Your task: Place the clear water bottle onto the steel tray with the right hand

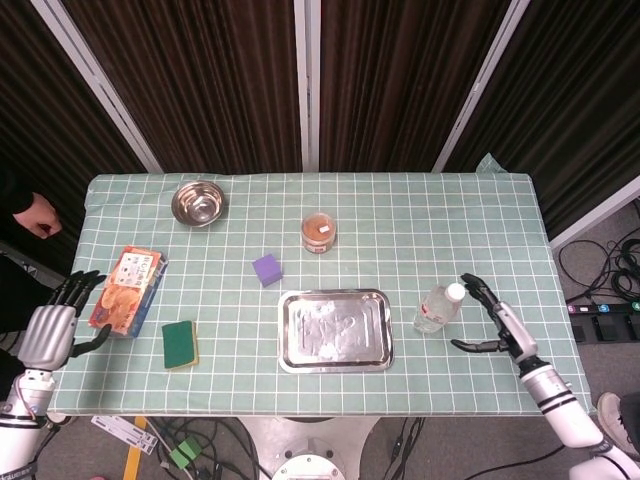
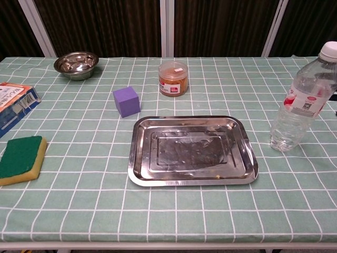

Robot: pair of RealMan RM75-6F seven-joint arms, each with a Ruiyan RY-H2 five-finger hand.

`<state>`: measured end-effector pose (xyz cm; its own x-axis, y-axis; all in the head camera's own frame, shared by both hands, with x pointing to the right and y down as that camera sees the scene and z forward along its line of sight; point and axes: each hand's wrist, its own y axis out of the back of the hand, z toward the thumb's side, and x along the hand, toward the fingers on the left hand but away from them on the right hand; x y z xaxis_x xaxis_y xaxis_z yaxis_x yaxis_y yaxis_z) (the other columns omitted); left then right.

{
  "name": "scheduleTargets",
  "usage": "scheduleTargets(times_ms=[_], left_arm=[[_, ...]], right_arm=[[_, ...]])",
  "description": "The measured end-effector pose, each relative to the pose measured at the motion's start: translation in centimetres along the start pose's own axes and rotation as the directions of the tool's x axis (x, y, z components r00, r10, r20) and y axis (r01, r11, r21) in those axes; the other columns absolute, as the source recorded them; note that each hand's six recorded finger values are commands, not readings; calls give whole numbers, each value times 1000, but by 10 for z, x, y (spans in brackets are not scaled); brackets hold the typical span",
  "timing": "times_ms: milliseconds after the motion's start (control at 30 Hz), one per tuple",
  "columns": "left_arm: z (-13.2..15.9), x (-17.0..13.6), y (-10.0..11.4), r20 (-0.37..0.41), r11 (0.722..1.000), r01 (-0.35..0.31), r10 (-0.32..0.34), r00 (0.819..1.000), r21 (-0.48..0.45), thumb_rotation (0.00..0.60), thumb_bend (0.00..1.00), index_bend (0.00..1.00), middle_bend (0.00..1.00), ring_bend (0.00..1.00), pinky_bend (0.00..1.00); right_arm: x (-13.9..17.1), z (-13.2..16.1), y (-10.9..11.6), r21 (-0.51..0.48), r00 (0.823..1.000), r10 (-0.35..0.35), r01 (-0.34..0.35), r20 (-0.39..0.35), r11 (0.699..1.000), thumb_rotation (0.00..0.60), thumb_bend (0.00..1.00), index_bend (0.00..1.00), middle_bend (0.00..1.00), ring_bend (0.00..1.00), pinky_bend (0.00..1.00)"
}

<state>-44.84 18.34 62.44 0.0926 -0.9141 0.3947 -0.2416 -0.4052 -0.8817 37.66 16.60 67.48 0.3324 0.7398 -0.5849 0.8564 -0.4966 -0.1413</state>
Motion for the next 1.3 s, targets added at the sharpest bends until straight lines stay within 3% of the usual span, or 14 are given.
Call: scheduleTargets(times_ms=[233,333,400,500,667,867,1033,1167,1300], left_arm=[[-1,4,4,2,1000,-22,22,1000,-7,600,324,185,207,110,193],[0,6,4,4,1000,-25,25,1000,-7,600,324,185,207,109,193],[-1,6,4,4,1000,-24,24,1000,-7,600,324,185,207,109,193],[-1,6,3,2,1000,-19,19,1000,-7,600,324,185,207,110,193],[-2,6,2,1,1000,-16,16,1000,-11,600,324,185,207,110,193],[-2,5,2,0,1000,-15,15,1000,-9,600,323,185,207,109,193],[-2,4,1,-1,1000,-9,9,1000,-7,600,324,185,207,110,193],[0,5,0,1,1000,-5,5,1000,-7,600,324,185,207,109,193],[1,5,-1,0,1000,-4,4,1000,-12,600,324,185,207,109,193]], right_arm=[[-31,-5,-13,62,1000,27,-27,1,998,600,0,0,53,0,0],[-42,-6,-15,58,1000,23,-23,7,998,600,0,36,137,1,1],[-49,-6,-17,47,1000,17,-17,9,999,600,0,174,220,44,46],[-56,-4,-19,37,1000,5,-5,3,999,600,0,477,370,191,207],[-60,-1,-22,55,1000,-7,8,-5,998,600,29,667,504,312,334],[-62,12,-20,58,999,-30,32,-38,998,600,137,743,556,349,377],[-63,37,-24,54,995,-25,30,-94,998,600,159,755,565,359,388],[-66,74,-28,55,986,-13,22,-169,998,600,162,760,574,374,404],[-63,122,-31,70,964,-12,32,-265,997,600,159,763,578,387,416]])
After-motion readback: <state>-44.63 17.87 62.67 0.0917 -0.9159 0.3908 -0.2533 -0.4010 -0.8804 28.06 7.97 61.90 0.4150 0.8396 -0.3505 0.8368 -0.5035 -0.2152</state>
